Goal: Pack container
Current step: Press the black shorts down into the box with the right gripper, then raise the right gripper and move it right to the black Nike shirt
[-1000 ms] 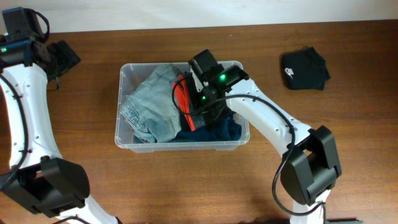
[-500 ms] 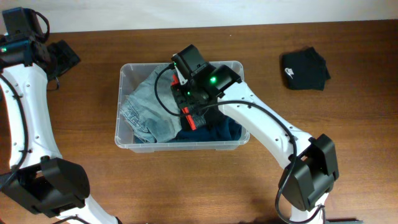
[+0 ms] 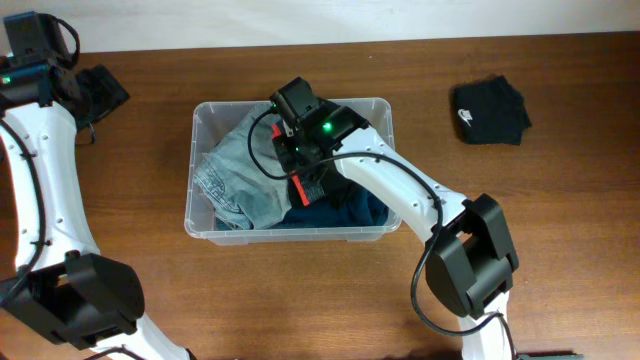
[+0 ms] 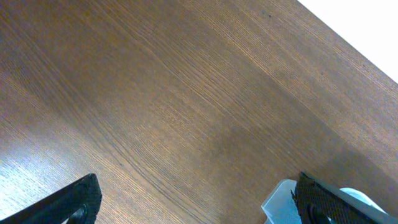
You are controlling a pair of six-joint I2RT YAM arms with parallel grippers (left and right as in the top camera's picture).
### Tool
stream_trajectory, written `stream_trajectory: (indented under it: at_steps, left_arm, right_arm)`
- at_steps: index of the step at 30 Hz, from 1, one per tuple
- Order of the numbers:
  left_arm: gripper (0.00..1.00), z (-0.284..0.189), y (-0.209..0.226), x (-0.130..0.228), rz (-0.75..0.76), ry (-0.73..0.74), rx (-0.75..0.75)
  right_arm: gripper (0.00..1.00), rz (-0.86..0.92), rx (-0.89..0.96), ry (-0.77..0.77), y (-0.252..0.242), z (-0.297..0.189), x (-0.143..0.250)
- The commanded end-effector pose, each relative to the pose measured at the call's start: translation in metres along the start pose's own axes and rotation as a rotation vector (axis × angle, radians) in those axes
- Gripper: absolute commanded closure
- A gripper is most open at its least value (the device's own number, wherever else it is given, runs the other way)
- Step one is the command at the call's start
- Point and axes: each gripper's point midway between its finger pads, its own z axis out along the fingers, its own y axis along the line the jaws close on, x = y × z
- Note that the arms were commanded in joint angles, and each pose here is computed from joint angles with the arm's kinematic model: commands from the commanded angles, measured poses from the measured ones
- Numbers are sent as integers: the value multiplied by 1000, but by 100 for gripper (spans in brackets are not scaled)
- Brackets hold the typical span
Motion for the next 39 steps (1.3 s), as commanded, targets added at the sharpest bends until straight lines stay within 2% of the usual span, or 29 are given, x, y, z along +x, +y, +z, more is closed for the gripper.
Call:
stream_trajectory:
  at_steps: [1,8,12,17,23,33,36,39]
  left_arm:
    - [1,0,0,-1,-13,-3,-3]
    - [1,0,0,-1,-13,-3,-3]
    - [1,0,0,-1,-13,-3,-3]
    - [1,0,0,-1,-13,-3,-4]
    - [0,0,0,-1,-13,-3,-3]
    - [1,0,0,-1,-13,-3,-4]
    - [1,0,0,-1,-13,-3,-4]
    - [1,0,0,-1,-13,-3,-3]
  right_arm:
    - [96,6,74,45,-16,23,12]
    - [96,14,264,-131,-43,-64,-36]
    - [96,42,322,-174,-62,-95,-46]
    - [96,153,326,-63,-90,-85,-20]
    - [96,190,176,92,-78,-67,14]
    - [95,268,249,290,-92,-43,82]
    - [96,281,257,304,-94,-37,90]
    - [96,276,286,244,-99,-41,77]
